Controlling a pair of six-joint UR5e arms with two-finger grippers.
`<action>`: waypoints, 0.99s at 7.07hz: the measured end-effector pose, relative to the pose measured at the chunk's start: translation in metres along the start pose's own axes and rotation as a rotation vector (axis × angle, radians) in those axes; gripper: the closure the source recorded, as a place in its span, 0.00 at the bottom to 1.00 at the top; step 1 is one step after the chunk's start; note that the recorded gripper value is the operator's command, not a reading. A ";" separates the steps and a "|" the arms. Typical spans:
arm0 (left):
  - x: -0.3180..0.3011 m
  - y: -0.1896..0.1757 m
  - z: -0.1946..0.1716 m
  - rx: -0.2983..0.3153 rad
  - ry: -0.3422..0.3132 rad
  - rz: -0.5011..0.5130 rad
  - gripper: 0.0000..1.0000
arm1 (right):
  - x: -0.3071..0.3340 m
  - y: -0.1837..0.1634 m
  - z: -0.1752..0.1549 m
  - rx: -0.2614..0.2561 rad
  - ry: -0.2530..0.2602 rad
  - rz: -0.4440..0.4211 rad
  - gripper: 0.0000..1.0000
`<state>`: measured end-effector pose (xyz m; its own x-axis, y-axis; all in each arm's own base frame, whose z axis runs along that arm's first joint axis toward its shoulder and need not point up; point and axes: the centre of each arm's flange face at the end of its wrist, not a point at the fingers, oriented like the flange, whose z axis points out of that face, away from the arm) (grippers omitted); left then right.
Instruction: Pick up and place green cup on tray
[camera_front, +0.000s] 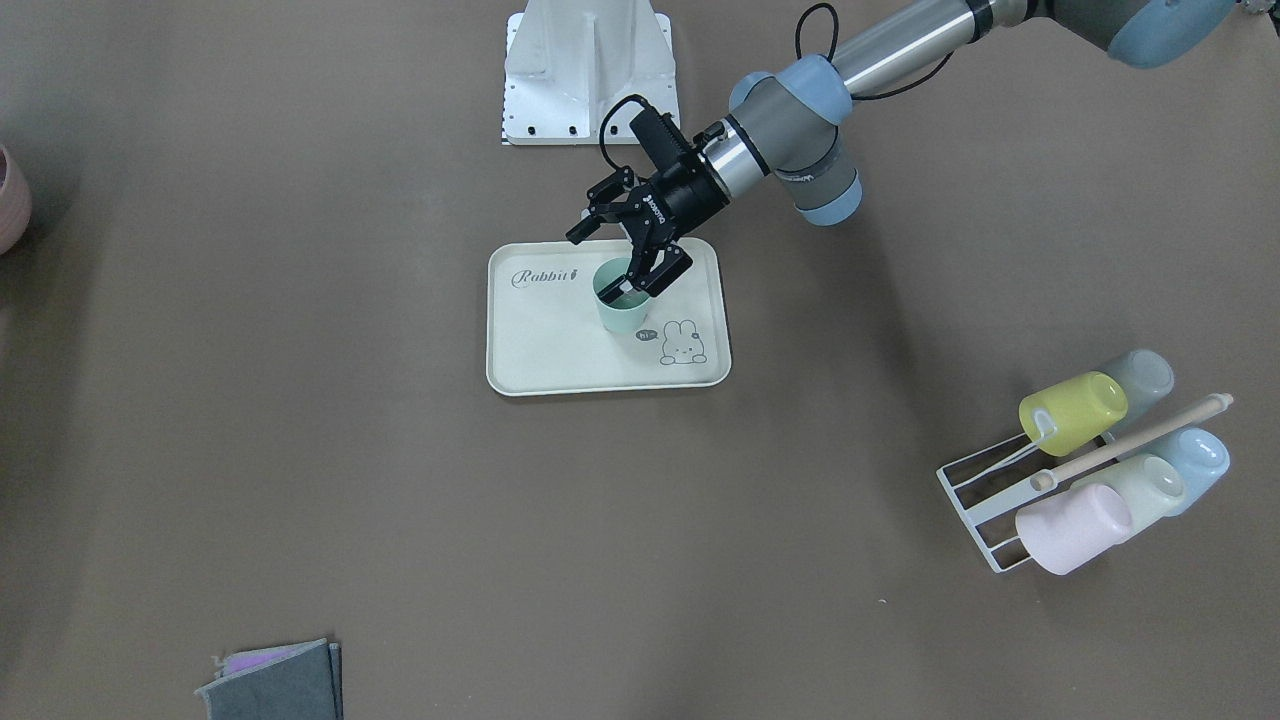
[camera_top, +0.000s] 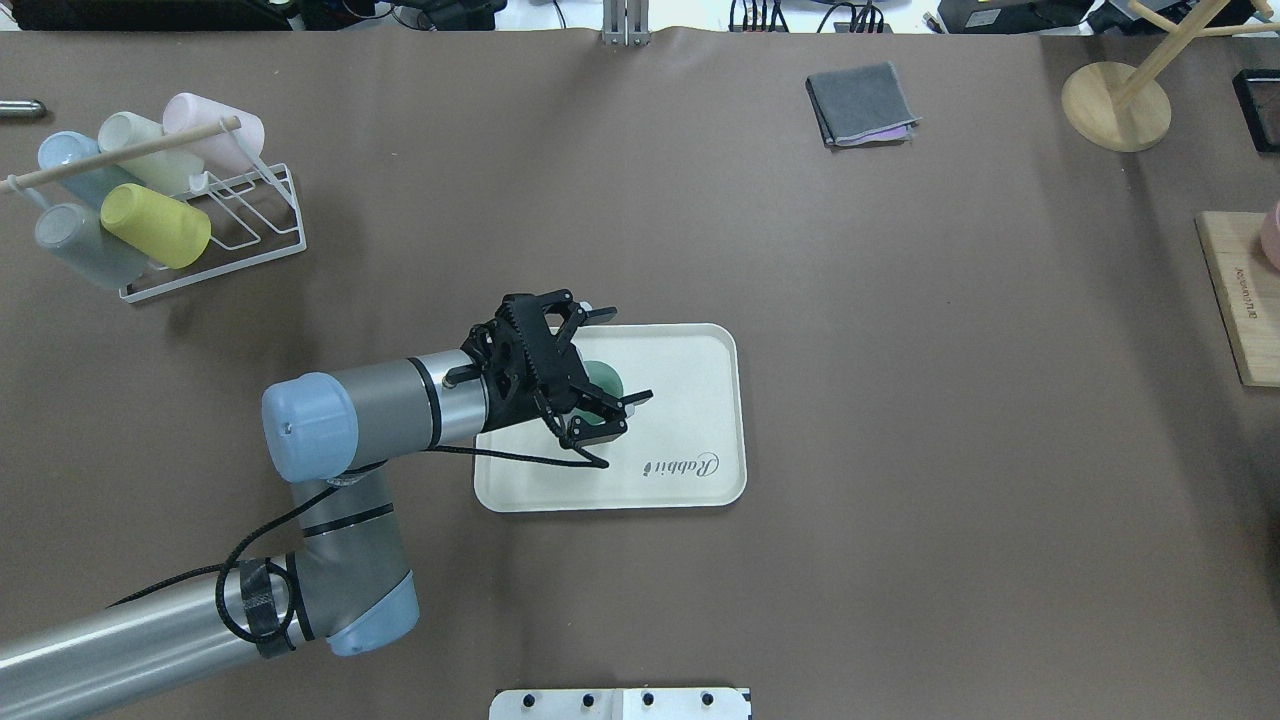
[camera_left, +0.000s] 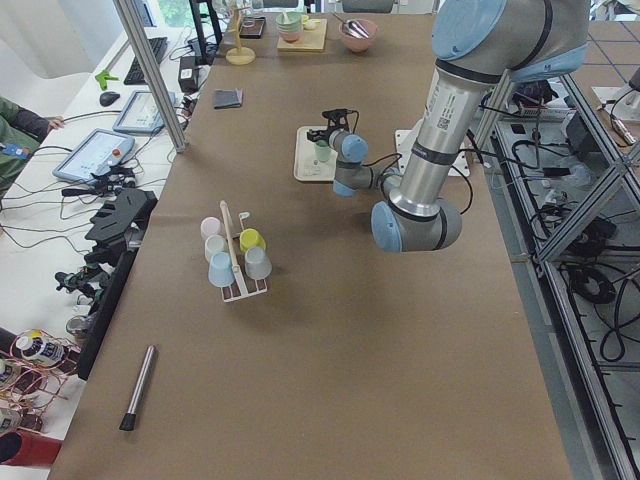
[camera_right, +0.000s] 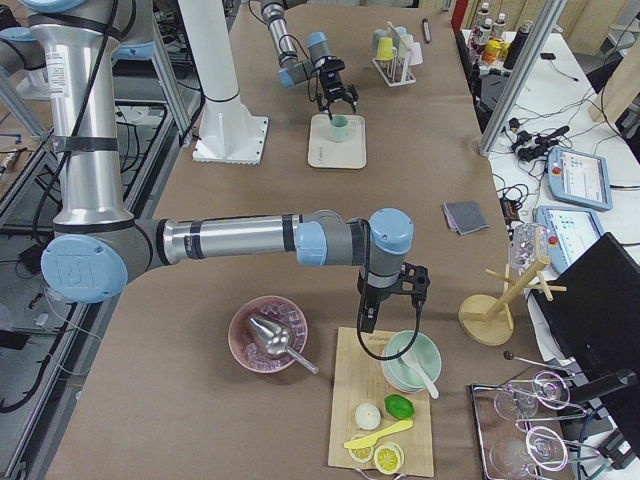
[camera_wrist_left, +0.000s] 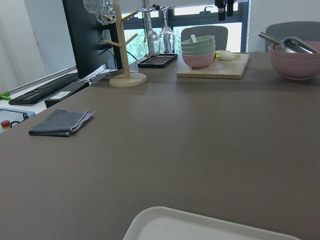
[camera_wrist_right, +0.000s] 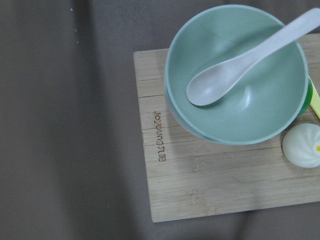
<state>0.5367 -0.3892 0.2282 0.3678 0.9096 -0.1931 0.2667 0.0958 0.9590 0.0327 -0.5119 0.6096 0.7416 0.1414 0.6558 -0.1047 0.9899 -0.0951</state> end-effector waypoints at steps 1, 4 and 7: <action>-0.012 -0.019 -0.001 -0.066 -0.033 0.005 0.01 | -0.004 -0.003 -0.002 0.004 -0.002 -0.005 0.00; -0.068 -0.050 -0.007 -0.303 -0.188 0.016 0.01 | -0.011 -0.008 -0.007 0.011 -0.005 -0.016 0.00; -0.119 -0.037 -0.016 -0.616 -0.433 0.094 0.01 | -0.021 -0.013 -0.011 0.014 -0.007 -0.028 0.00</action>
<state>0.4687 -0.4949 0.2189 0.7156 0.6969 -0.0475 -0.2816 0.3500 0.8934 0.0256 -0.5277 0.5892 0.7396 0.1134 0.6634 -0.0932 0.9935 -0.0658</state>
